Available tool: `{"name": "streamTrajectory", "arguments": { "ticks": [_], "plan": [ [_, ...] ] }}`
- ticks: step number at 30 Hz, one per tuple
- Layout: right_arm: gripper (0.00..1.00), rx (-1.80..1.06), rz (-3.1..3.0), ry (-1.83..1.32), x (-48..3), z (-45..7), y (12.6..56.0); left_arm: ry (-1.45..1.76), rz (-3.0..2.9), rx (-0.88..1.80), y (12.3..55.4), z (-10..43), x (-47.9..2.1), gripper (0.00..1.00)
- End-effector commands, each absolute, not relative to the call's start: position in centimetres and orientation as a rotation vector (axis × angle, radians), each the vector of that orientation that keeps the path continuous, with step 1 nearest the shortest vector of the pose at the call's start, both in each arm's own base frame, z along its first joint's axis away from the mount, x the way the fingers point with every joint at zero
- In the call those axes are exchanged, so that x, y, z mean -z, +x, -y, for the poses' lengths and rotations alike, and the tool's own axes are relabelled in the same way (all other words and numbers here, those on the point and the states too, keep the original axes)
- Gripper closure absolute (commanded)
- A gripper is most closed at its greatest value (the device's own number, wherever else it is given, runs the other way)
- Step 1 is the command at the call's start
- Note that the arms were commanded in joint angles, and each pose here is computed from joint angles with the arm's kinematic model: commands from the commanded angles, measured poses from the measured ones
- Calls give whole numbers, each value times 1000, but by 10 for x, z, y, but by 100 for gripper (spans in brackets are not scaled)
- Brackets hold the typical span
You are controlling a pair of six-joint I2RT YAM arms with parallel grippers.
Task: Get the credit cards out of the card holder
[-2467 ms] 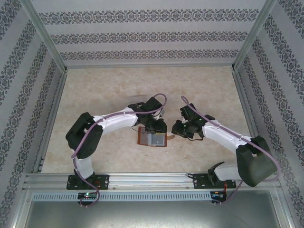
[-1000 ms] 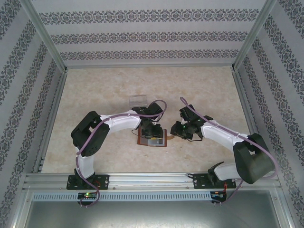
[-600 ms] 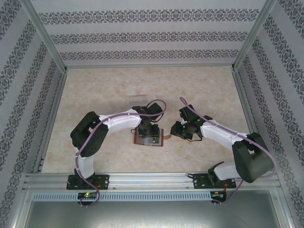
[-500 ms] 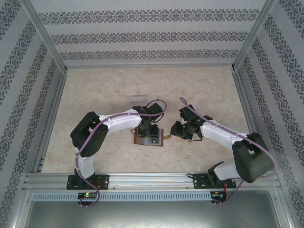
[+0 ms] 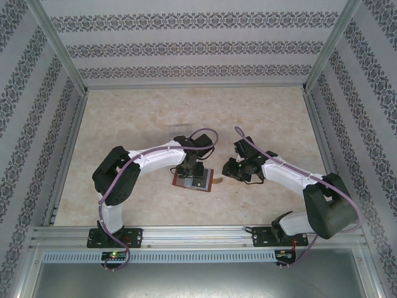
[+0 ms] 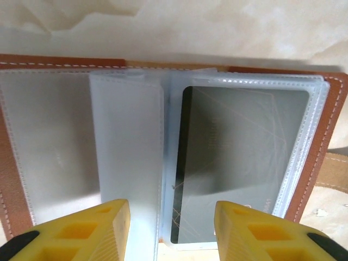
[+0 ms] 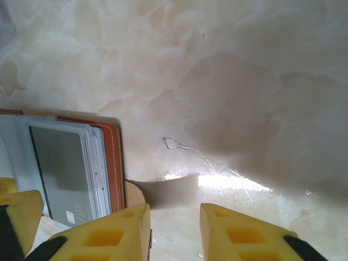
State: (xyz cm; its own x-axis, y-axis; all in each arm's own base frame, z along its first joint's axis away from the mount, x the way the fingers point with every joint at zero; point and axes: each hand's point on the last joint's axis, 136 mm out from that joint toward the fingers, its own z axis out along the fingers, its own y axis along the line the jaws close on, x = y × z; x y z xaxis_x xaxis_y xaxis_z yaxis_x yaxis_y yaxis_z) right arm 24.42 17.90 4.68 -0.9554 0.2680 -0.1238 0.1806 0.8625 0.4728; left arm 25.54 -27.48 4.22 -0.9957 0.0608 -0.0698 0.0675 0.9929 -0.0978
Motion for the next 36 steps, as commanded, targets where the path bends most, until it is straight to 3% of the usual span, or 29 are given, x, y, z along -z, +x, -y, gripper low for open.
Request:
{"name": "streamTrajectory", "arguments": {
  "ticks": [1,9,18,25,36],
  "plan": [
    [69,-695,-2873,337,-41,-181,239,157,-3045,72,253,264,-59,55],
    [69,-693,-2872,339,-41,-181,240,174,-3020,53,254,259,-65,61],
    [69,-691,-2871,338,-43,-182,241,201,-3014,64,250,255,-67,87],
    [69,-689,-2875,335,-42,-184,242,197,-3013,138,243,257,-72,98],
    [69,-683,-2895,316,-41,-190,245,181,-3043,179,230,253,-65,99]
  ]
}}
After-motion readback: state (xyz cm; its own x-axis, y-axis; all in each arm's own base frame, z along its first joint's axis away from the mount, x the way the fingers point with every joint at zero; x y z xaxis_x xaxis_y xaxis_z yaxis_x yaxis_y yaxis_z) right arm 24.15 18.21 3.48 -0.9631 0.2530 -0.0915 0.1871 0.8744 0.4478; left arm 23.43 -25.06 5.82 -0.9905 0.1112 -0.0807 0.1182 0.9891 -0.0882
